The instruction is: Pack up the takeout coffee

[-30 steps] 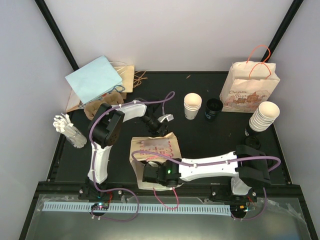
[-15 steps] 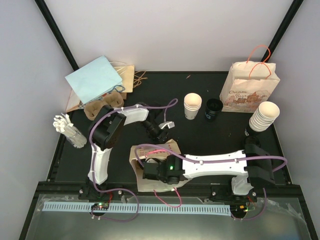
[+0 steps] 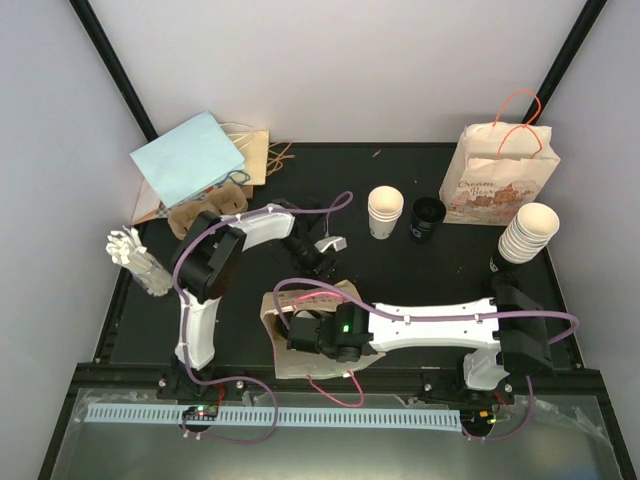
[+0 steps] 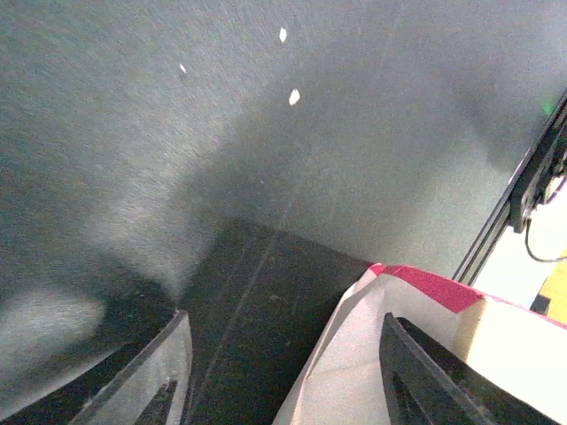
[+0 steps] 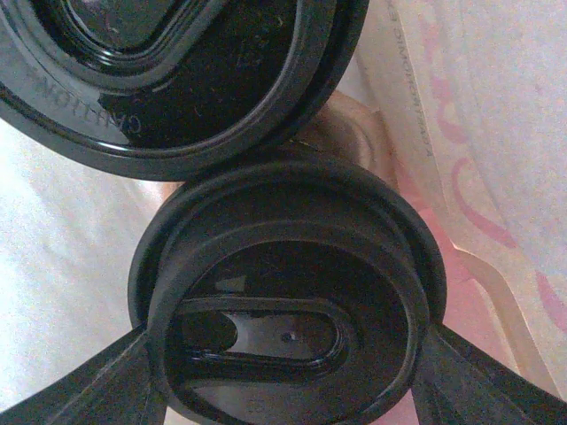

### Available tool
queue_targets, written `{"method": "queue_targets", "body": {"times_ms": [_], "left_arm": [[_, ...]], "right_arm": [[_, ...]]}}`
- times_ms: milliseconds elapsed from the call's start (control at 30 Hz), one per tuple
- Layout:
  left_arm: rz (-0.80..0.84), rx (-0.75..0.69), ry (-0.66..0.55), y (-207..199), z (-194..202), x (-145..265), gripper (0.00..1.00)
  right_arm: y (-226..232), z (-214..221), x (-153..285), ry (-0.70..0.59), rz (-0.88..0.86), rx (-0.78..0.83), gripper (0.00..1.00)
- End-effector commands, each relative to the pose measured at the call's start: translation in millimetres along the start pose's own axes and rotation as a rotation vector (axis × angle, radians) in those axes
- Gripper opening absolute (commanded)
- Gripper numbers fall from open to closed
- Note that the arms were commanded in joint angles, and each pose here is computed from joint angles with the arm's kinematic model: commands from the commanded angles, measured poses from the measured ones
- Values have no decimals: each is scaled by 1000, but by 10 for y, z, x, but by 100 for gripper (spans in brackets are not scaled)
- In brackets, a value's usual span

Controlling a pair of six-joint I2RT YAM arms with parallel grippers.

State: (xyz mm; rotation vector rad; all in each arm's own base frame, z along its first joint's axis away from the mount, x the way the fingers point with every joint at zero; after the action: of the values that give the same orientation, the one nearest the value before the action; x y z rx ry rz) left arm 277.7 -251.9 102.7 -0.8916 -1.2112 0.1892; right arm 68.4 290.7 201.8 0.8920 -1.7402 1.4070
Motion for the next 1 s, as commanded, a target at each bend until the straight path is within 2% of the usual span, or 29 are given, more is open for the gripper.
{"method": "queue_targets", "body": {"times_ms": [0,167,333,433,733,967], "left_arm": [[16,-27,-74,-239,-116,308,63],[-23,-22,-130,-252,-222,548,70],[-48,-10,-218,-257,-291,864,86],[-79,17,-296,-230,-298,1131,91],[-151,94,-546,-125,-3,1848,93],[-206,88,-703,-321,349,2206,93]], "right_arm": [[107,32,-80,30,-154,8,50],[53,25,-101,29,-175,5,50],[-4,9,-115,28,-198,7,50],[-42,-16,-129,32,-210,14,50],[-239,-183,-196,47,-261,26,50],[-495,-320,-304,92,-273,27,50]]}}
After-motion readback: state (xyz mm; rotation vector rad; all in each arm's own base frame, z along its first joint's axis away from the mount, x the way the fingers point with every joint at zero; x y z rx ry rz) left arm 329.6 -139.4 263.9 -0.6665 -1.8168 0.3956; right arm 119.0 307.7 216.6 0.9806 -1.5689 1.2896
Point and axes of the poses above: each gripper's point midway between its finger pads, its own x axis back along the fingers, its own y axis along the line the jaws close on, z = x × y, the point moved 9 cm from there along x, back along the fingers, and after that the axes turned 7 degrees about x, right-handed, at the moved point
